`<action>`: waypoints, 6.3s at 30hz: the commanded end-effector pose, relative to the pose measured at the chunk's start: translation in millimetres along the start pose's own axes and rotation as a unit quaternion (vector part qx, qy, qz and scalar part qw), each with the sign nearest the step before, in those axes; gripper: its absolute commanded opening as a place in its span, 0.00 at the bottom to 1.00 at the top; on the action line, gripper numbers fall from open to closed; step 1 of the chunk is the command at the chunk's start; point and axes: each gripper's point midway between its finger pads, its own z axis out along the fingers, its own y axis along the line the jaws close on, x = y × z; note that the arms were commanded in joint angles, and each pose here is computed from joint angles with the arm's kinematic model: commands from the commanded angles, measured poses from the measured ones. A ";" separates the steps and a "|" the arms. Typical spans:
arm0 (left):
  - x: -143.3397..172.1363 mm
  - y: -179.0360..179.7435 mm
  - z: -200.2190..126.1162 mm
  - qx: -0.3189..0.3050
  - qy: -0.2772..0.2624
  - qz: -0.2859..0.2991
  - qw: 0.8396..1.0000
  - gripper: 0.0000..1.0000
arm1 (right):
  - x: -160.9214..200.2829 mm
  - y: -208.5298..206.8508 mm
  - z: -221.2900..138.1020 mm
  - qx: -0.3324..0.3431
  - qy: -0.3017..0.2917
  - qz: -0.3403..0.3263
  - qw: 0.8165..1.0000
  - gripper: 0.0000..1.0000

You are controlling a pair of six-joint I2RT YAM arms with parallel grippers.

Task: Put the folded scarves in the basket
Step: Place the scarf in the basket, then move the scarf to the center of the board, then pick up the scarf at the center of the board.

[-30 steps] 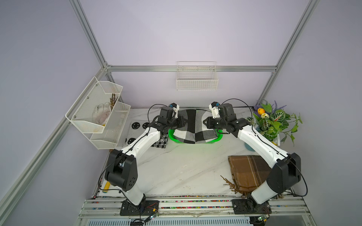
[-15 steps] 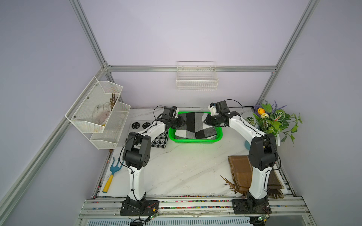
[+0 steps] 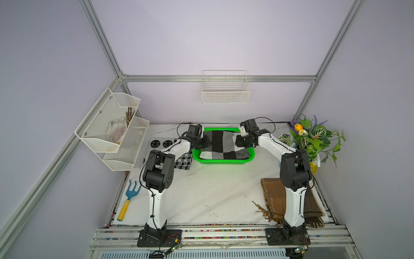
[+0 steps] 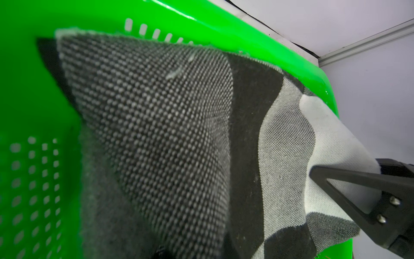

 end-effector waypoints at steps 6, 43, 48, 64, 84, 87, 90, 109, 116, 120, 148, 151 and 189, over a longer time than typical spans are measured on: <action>-6.8 -2.2 -10.0 -0.006 -0.014 0.020 1.000 0.16 | 0.0 -17.1 -11.4 0.062 -0.012 -0.011 0.998 0.38; 165.7 -146.7 -182.5 0.121 -0.109 0.128 0.978 0.50 | 112.1 48.1 -198.9 0.044 -0.075 -0.082 0.993 0.40; 233.7 -175.6 -155.3 0.180 -0.077 0.124 0.973 0.59 | 127.8 44.9 -211.1 0.021 -0.088 -0.072 0.993 0.38; 354.6 -265.9 -32.4 0.279 0.042 0.104 0.954 0.72 | 136.3 25.4 -239.8 0.030 -0.139 -0.047 0.989 0.49; 399.3 -272.7 33.2 0.236 0.116 0.117 0.958 0.75 | 127.2 30.4 -258.3 0.014 -0.168 -0.059 0.984 0.48; 413.1 -273.7 43.2 0.242 0.144 0.112 0.953 0.68 | 125.9 32.4 -259.2 0.009 -0.171 -0.059 0.983 0.48; 418.4 -275.1 46.3 0.253 0.151 0.109 0.949 0.53 | 125.4 32.7 -258.7 0.008 -0.173 -0.059 0.983 0.48; 340.3 -115.5 -47.9 0.162 0.099 0.070 0.979 0.00 | 143.1 42.6 -218.1 -0.025 -0.135 -0.067 0.988 0.47; 324.1 -51.5 -75.7 0.096 0.093 0.054 0.990 0.00 | 168.0 28.3 -176.8 -0.002 -0.094 -0.052 0.994 0.48; 310.4 -22.5 -96.1 0.068 0.087 0.039 0.993 0.00 | 178.1 11.6 -155.0 0.036 -0.077 -0.030 0.996 0.54; 273.9 40.2 -127.0 0.002 0.046 0.004 0.999 0.57 | 226.2 28.6 -68.8 -0.065 0.046 -0.008 0.997 0.73; 277.3 41.9 -123.1 0.003 0.052 0.000 0.999 0.64 | 235.0 28.5 -60.6 -0.068 0.067 -0.010 0.995 0.73; 290.8 13.6 -92.1 0.108 0.093 -0.022 0.990 0.00 | 257.6 86.1 -60.3 -0.233 0.108 -0.017 0.966 0.00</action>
